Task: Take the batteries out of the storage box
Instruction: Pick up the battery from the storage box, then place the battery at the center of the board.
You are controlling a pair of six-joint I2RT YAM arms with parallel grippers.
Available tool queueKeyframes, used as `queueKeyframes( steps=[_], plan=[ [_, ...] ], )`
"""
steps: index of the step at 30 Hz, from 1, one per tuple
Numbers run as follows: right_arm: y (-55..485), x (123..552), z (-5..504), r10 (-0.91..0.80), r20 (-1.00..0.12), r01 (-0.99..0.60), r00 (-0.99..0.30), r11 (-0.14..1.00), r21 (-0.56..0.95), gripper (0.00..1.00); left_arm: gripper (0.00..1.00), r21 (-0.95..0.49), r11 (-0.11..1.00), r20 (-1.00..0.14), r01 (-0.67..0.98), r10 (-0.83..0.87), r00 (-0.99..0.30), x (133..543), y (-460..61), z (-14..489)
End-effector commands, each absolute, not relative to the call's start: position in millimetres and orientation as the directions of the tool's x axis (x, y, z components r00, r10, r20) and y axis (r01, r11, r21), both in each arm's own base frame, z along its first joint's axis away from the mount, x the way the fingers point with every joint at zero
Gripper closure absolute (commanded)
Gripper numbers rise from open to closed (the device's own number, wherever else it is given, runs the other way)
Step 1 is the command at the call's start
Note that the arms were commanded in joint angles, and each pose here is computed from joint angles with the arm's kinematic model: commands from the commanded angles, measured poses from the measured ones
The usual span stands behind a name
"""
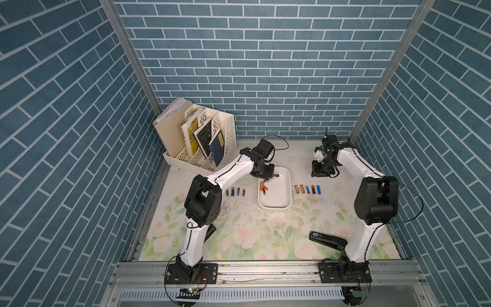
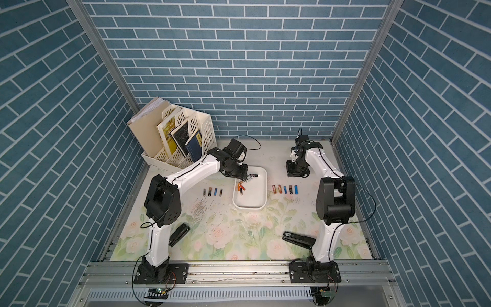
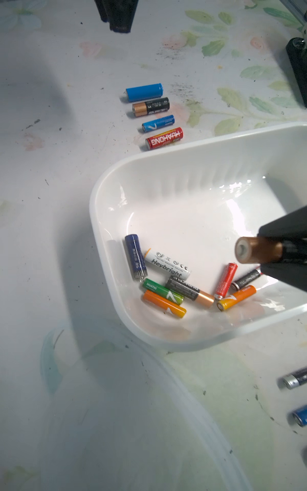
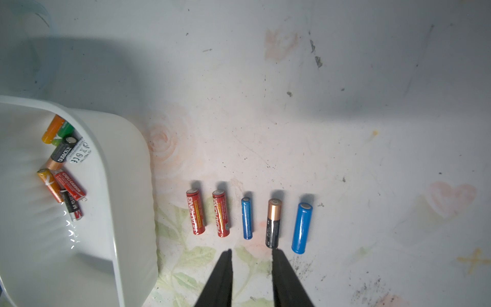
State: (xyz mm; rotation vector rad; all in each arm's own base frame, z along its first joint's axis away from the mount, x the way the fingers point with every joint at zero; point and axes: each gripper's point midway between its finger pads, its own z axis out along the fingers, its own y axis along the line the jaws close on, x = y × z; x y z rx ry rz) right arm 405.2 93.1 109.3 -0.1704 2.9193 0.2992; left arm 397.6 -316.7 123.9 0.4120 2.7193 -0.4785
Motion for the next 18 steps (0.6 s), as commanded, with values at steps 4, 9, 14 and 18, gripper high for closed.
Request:
queueKeyframes(
  steps=[4,9,14,18],
  plan=[
    [98,408,109,-0.094,-0.200,-0.134,-0.975,0.971,0.198,0.71,0.85,-0.277,0.919,-0.402,0.280,0.154,-0.902,398,-277,138],
    [100,409,108,-0.097,-0.198,-0.137,-0.975,0.970,0.199,0.71,0.85,-0.252,0.942,-0.390,0.222,0.111,-0.914,391,-235,134],
    [100,411,107,-0.098,-0.198,-0.138,-0.975,0.971,0.197,0.71,0.85,-0.207,0.968,-0.356,0.144,0.062,-0.932,379,-182,119],
    [101,411,106,-0.100,-0.195,-0.139,-0.976,0.970,0.198,0.71,0.85,-0.168,0.982,-0.322,0.083,0.025,-0.946,368,-142,102]
  ],
)
